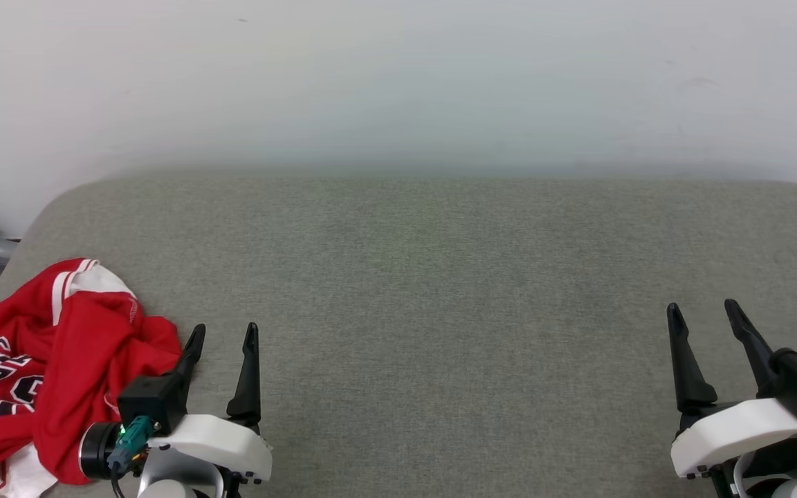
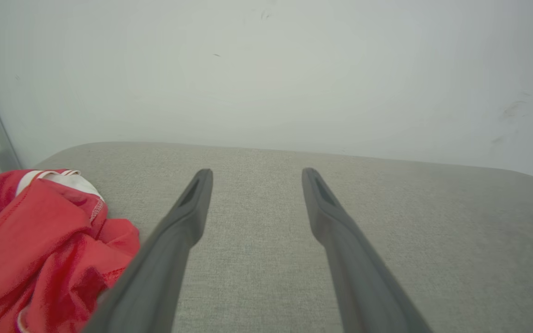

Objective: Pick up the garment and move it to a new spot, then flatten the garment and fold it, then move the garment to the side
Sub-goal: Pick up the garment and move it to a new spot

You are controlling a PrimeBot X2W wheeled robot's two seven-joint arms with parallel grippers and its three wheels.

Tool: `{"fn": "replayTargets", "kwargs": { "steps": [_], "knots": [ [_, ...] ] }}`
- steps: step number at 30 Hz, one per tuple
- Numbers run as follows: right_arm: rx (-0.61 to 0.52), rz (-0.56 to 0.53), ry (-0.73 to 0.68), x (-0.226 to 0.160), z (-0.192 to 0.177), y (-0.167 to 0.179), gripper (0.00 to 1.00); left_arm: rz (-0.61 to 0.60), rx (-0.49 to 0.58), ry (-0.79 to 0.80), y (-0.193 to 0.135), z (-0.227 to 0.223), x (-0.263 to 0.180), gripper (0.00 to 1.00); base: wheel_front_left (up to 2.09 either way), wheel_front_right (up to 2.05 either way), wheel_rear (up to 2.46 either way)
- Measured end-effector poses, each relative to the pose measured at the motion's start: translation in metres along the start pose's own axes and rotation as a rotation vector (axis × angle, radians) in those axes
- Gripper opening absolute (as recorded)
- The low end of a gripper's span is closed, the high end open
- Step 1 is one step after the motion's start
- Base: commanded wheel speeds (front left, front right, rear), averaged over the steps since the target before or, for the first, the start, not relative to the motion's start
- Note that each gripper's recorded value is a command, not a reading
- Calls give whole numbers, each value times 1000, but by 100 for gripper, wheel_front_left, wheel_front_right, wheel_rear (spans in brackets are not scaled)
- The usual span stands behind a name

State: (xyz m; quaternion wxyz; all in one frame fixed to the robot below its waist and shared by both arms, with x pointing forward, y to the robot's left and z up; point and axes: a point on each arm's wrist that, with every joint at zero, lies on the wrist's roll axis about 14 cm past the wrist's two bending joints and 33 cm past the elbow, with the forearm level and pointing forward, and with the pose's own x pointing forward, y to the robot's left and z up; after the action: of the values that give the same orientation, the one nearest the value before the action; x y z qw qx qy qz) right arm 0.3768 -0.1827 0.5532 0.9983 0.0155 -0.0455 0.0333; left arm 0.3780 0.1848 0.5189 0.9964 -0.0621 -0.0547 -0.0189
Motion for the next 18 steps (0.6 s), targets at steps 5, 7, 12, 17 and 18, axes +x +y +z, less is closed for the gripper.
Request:
{"fn": "replayTargets", "kwargs": {
  "steps": [5, 7, 12, 17, 18],
  "knots": [
    [-6, 43, 11, 4, -3, 14, 100, 39, 14, -6, 13, 3, -5, 100, 0, 0, 0],
    [-7, 68, 7, 8, -2, 23, 100, 59, 27, -11, 21, 6, -8, 100, 0, 0, 0],
    [-6, 146, 0, 18, 0, 50, 100, 136, 51, -28, 49, 14, -19, 100, 0, 0, 0],
    [2, 257, -8, 30, 1, 89, 100, 237, 75, -44, 82, 23, -41, 100, 0, 0, 0],
    [4, 279, -11, 33, 2, 97, 100, 256, 80, -46, 88, 25, -46, 100, 0, 0, 0]
  ]
}}
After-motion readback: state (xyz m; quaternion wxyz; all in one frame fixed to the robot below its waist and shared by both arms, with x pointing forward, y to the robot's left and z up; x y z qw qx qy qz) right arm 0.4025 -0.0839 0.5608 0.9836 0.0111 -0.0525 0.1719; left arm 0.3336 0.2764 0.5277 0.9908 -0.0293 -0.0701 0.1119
